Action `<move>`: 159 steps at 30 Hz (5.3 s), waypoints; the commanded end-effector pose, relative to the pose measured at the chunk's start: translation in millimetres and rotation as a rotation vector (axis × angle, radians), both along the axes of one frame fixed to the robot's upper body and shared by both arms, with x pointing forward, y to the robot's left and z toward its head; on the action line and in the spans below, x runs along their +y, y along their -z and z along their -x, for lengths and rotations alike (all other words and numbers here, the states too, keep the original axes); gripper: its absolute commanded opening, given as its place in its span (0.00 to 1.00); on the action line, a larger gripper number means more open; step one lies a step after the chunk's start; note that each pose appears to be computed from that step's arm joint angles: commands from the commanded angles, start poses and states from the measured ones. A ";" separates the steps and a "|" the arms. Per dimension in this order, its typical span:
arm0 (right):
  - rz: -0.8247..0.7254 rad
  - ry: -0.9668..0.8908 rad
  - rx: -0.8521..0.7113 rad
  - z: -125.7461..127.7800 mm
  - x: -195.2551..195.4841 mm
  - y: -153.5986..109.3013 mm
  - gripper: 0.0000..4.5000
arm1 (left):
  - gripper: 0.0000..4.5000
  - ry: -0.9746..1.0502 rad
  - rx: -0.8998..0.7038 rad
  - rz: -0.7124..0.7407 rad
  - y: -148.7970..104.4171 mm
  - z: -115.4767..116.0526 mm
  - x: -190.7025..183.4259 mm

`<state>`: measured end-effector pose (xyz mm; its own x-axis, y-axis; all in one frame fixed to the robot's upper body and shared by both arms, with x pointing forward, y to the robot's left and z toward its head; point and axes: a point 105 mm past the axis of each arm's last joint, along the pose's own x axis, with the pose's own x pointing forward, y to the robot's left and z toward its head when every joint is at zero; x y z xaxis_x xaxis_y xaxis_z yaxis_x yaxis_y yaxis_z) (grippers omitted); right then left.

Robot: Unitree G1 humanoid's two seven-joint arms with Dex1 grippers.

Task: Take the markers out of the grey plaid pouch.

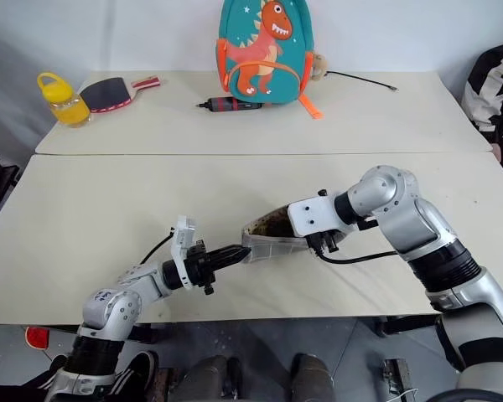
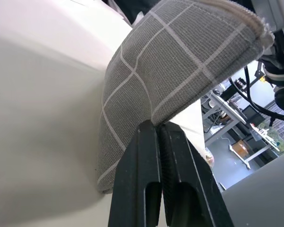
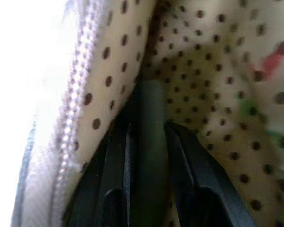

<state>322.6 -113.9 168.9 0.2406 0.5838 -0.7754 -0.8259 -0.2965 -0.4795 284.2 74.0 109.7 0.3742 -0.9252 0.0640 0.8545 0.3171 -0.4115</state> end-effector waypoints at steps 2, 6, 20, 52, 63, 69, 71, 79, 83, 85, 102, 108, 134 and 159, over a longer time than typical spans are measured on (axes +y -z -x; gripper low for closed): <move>0.056 0.019 -0.007 0.0 -14.9 -1.7 0.26 | 0.00 -0.015 -0.028 -0.005 -2.6 0.4 0.6; 0.082 0.008 -0.008 -1.1 -14.8 10.8 0.26 | 0.00 -0.013 -0.034 -0.003 -3.2 1.0 -1.5; 0.143 0.007 0.029 -2.5 -17.8 37.2 0.26 | 0.00 -0.015 -0.042 0.001 -4.8 2.8 -4.7; 0.111 0.015 0.013 -5.6 -5.6 40.5 0.13 | 0.00 -0.030 -0.066 -0.003 -7.7 0.8 -5.3; -0.064 0.059 -0.069 -3.2 -9.0 -29.0 0.13 | 0.00 -0.073 -0.168 -0.052 -22.4 -6.1 8.7; -0.134 0.136 -0.135 -13.9 -23.9 -47.5 0.13 | 0.00 -0.114 -0.319 -0.129 -46.7 -21.1 23.3; -0.197 0.131 -0.125 -11.7 -18.6 -55.3 0.13 | 0.00 -0.132 -0.360 -0.126 -56.0 -25.5 23.5; -0.446 0.083 -0.059 9.1 -7.4 -94.6 0.13 | 0.00 -0.198 -0.350 -0.142 -50.6 -35.2 40.9; -0.525 0.098 -0.038 13.7 -5.4 -103.8 0.13 | 0.00 -0.210 -0.331 -0.137 -45.2 -34.2 44.9; -0.553 0.116 -0.034 12.8 -7.8 -105.4 0.13 | 0.00 -0.225 -0.338 -0.132 -46.4 -35.4 46.7; -0.326 0.810 -0.211 -64.4 -154.3 -8.1 0.13 | 0.00 -0.271 -0.288 -0.082 -42.9 -36.4 69.5; -0.335 0.845 -0.125 -61.1 -157.5 14.0 0.13 | 0.00 -0.272 -0.287 -0.078 -44.0 -35.9 68.5; -0.590 0.153 -0.127 -4.6 14.4 -103.2 0.00 | 0.00 -0.201 -0.206 -0.017 -43.1 -31.2 44.3; -0.049 0.134 0.006 -3.4 -14.1 -31.7 0.00 | 0.00 0.020 -0.049 0.028 -23.4 -0.4 -8.2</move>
